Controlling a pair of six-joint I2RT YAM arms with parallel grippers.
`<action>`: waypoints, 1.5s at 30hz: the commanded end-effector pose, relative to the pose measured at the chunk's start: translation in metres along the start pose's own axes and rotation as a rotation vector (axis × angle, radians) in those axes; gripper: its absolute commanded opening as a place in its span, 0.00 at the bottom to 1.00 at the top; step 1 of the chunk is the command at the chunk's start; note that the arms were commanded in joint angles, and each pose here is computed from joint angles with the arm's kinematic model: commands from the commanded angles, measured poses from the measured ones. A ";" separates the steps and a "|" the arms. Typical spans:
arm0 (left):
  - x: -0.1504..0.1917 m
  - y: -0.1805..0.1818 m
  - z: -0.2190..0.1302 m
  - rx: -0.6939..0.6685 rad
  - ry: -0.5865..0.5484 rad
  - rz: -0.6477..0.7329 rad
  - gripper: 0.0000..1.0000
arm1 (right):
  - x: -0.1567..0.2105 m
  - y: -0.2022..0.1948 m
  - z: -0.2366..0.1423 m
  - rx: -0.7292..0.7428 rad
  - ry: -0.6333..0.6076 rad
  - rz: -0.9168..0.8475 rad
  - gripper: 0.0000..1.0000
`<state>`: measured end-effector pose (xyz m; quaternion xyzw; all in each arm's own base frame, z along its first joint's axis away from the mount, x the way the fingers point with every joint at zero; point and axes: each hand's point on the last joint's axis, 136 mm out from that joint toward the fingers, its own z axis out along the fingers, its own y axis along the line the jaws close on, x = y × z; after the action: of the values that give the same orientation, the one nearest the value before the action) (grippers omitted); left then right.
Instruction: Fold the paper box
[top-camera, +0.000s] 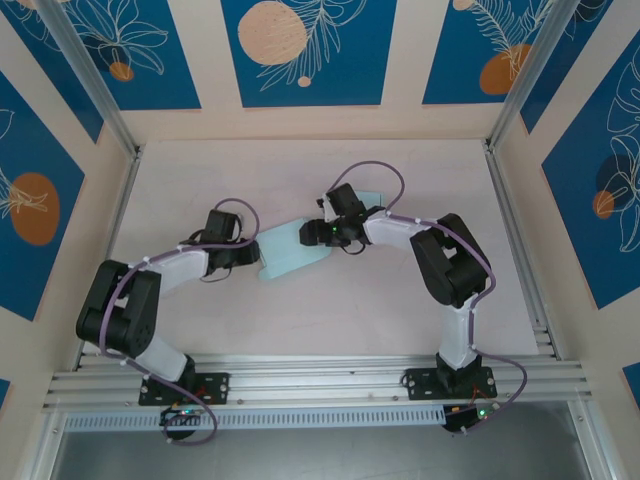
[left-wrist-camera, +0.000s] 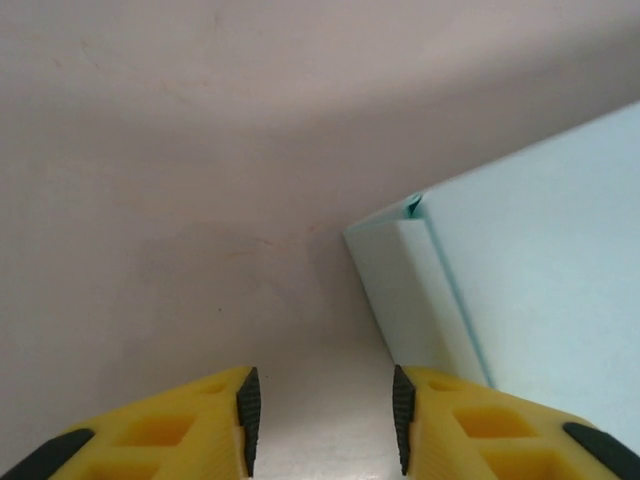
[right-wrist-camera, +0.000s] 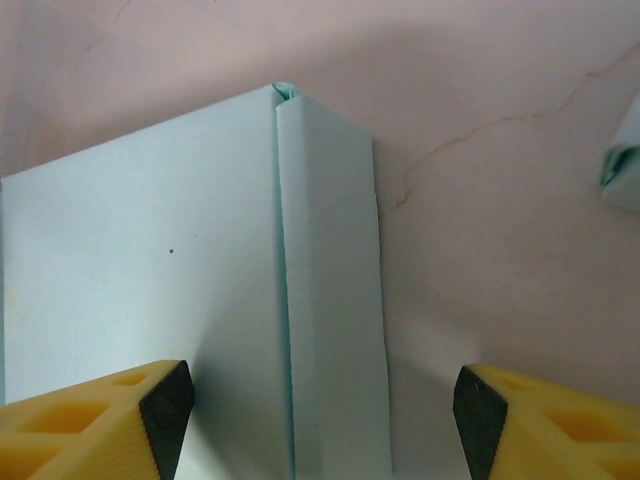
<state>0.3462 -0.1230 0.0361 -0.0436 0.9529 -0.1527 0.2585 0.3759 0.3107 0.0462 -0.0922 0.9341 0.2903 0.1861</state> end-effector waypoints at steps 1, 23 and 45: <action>0.006 0.005 0.007 0.048 0.022 -0.063 0.34 | 0.010 0.008 -0.001 -0.046 0.016 0.043 0.72; -0.029 0.012 -0.044 0.166 -0.157 -0.234 0.54 | 0.018 0.014 0.008 -0.132 0.009 0.156 0.73; -0.017 -0.015 -0.011 0.338 -0.009 -0.201 0.64 | 0.024 0.019 0.020 -0.182 0.038 0.206 0.73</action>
<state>0.3483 -0.1302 0.0538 -0.1102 0.9063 -0.3270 0.2439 0.3657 0.3312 0.0457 -0.0209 0.9099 0.3828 0.1585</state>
